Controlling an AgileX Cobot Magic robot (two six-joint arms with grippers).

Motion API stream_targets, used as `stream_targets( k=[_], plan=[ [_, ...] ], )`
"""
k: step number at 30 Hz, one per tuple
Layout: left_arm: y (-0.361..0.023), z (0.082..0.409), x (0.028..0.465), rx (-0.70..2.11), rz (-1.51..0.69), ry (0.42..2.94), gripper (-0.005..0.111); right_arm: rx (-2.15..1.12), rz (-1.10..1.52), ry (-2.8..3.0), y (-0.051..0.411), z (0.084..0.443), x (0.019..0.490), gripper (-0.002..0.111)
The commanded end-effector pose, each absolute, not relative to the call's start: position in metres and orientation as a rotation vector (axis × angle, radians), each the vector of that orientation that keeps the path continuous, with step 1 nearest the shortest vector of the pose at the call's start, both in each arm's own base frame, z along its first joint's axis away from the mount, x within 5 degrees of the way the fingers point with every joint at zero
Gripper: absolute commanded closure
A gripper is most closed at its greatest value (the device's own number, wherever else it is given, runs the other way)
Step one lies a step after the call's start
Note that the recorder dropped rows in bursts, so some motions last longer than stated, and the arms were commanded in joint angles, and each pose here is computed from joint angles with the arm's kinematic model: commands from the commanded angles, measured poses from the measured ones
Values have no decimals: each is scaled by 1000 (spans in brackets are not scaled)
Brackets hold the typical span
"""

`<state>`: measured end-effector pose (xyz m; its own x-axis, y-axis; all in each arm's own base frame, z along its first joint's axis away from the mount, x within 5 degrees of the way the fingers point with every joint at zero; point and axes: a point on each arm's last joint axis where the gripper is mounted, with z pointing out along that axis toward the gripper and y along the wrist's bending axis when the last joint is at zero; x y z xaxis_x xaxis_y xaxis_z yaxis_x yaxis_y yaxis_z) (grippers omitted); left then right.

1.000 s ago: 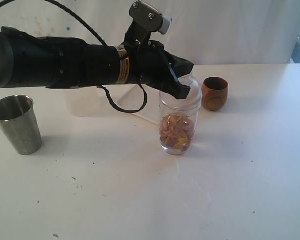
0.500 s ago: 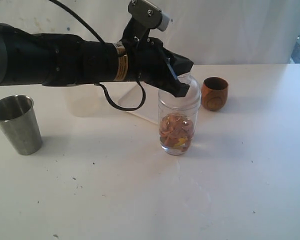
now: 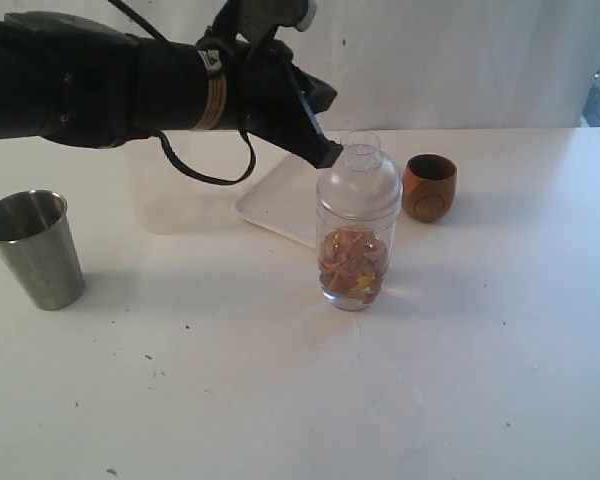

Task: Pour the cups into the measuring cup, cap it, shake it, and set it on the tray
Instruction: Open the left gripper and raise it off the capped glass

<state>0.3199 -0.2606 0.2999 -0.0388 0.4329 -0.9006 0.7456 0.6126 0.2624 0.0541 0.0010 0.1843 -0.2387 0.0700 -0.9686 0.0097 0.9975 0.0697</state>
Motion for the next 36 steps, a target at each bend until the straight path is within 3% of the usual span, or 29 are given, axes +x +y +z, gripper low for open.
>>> stream_targets(
  k=[1, 3, 6, 9, 11, 13, 17, 22, 36],
  plan=[
    [-243, 317, 327, 804, -141, 1678, 107, 81, 66, 1798, 1, 185, 54, 108],
    [-215, 330, 335, 705, 377, 1630, 107, 81, 66, 1798, 1, 185, 54, 108],
    [-185, 328, 342, 691, 573, 1964, 107, 81, 66, 1798, 1, 185, 54, 108],
    [-166, 341, 343, 801, 88, 2380, 107, 81, 66, 1798, 1, 185, 54, 108],
    [-174, 359, 334, 900, -153, 2426, 107, 81, 66, 1798, 1, 185, 54, 108],
    [-194, 371, 320, 1020, -255, 2403, 107, 81, 66, 1798, 1, 185, 54, 108],
    [-257, 371, 305, 1110, -353, 2194, 107, 81, 66, 1798, 1, 185, 54, 108],
    [-301, 341, 312, 1114, -391, 2105, 107, 81, 66, 1798, 1, 185, 54, 108],
    [-316, 327, 327, 1093, -402, 2022, 107, 81, 66, 1798, 1, 185, 54, 108]
  ],
)
